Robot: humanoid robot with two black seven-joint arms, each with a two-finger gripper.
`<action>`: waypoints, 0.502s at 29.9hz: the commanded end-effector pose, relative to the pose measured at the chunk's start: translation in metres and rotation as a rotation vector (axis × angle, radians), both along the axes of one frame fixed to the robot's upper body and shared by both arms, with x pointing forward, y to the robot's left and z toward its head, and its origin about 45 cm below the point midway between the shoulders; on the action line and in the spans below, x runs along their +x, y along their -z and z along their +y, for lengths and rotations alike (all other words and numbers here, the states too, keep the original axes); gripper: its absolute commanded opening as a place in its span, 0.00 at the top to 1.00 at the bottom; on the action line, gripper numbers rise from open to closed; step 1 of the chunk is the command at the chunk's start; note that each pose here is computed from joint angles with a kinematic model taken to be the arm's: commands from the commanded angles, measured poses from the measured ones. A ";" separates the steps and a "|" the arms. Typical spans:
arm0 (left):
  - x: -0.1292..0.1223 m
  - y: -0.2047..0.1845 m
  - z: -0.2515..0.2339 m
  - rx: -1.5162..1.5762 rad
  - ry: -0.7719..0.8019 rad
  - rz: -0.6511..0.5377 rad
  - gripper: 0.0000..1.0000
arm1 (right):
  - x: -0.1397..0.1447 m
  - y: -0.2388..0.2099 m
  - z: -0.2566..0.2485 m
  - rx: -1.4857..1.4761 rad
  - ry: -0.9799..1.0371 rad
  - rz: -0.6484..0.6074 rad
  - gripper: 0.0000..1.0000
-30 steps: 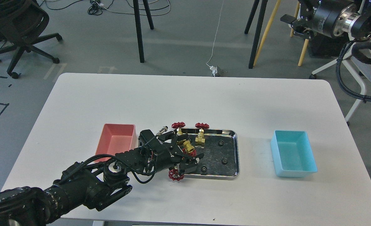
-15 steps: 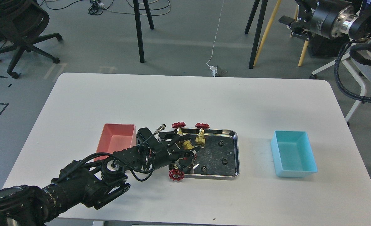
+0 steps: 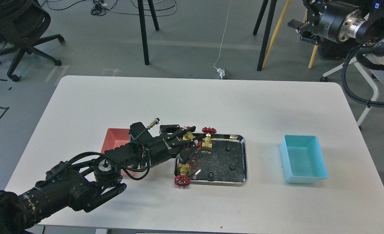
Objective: Place valve in pink box and gear in blue box
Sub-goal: 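Lift the valve and carry it over the pink box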
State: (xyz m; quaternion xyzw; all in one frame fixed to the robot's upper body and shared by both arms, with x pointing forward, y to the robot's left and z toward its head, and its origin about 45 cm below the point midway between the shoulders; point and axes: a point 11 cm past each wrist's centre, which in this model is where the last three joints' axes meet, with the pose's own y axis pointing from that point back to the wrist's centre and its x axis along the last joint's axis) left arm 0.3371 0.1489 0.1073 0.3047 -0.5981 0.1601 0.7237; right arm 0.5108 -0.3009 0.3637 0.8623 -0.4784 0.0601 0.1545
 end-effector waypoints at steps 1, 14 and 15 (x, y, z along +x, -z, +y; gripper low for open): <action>0.004 -0.026 0.038 -0.017 -0.044 -0.014 0.86 | 0.001 -0.001 0.004 0.002 -0.005 -0.002 0.01; -0.014 -0.025 0.169 0.106 -0.260 0.027 0.84 | 0.002 -0.001 0.007 0.005 0.000 -0.009 0.01; -0.017 -0.021 0.172 0.108 -0.265 0.037 0.84 | 0.002 -0.001 0.007 0.005 0.000 -0.009 0.01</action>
